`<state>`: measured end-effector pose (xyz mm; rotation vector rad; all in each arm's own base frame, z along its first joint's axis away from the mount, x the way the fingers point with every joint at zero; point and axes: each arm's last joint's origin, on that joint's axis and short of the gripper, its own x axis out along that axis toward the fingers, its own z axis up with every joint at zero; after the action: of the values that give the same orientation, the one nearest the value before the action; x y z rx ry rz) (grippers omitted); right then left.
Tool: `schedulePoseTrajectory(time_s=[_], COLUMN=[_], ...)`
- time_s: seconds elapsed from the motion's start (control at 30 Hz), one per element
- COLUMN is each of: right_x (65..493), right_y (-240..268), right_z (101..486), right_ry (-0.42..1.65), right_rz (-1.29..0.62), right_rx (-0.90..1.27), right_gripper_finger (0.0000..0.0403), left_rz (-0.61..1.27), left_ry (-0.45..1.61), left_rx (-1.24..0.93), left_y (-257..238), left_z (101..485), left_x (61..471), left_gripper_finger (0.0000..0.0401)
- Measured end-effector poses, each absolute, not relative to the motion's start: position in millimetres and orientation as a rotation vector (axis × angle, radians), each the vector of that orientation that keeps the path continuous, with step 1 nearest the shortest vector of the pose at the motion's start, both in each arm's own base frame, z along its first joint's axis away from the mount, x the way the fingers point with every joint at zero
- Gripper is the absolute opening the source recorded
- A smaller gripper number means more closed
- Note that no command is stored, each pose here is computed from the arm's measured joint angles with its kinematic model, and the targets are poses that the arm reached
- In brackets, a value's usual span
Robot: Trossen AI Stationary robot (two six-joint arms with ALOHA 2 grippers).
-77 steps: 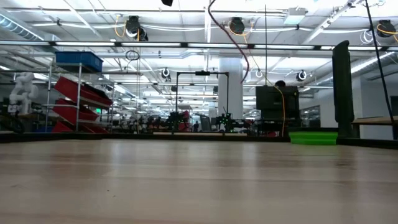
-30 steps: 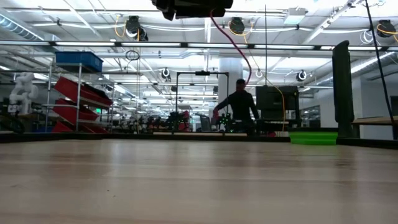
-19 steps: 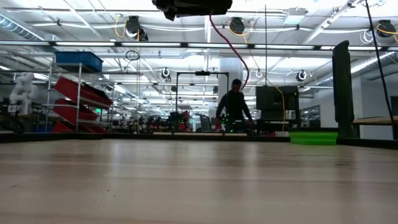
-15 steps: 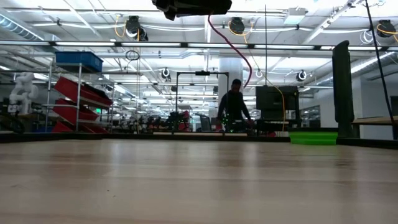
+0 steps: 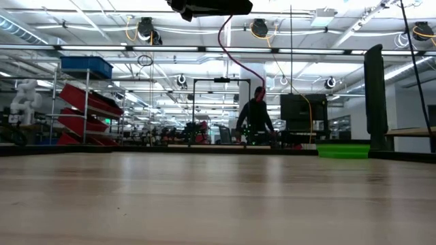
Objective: Coil cords
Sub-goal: Uncoil the red wire from the spool
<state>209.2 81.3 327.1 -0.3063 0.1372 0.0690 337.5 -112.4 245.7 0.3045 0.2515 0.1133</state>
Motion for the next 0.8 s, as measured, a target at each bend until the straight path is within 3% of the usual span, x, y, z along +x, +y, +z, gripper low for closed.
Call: schedulePoseTrajectory(time_s=[0.4, 0.8], right_x=[208.9, 208.8], right_y=[81.2, 80.9], right_z=[325.3, 324.4], right_ry=[0.155, 0.165], right_rz=[0.071, 0.065], right_rx=[-0.314, -0.318], right_gripper_finger=[0.0, 0.0], left_rz=[0.183, 0.164], left_ry=[0.256, 0.184], left_rx=[0.337, 0.302], left_y=[-110.1, -117.0], left_z=[246.7, 275.4], left_x=[336.6, 318.1], left_gripper_finger=[0.0006, 0.0005])
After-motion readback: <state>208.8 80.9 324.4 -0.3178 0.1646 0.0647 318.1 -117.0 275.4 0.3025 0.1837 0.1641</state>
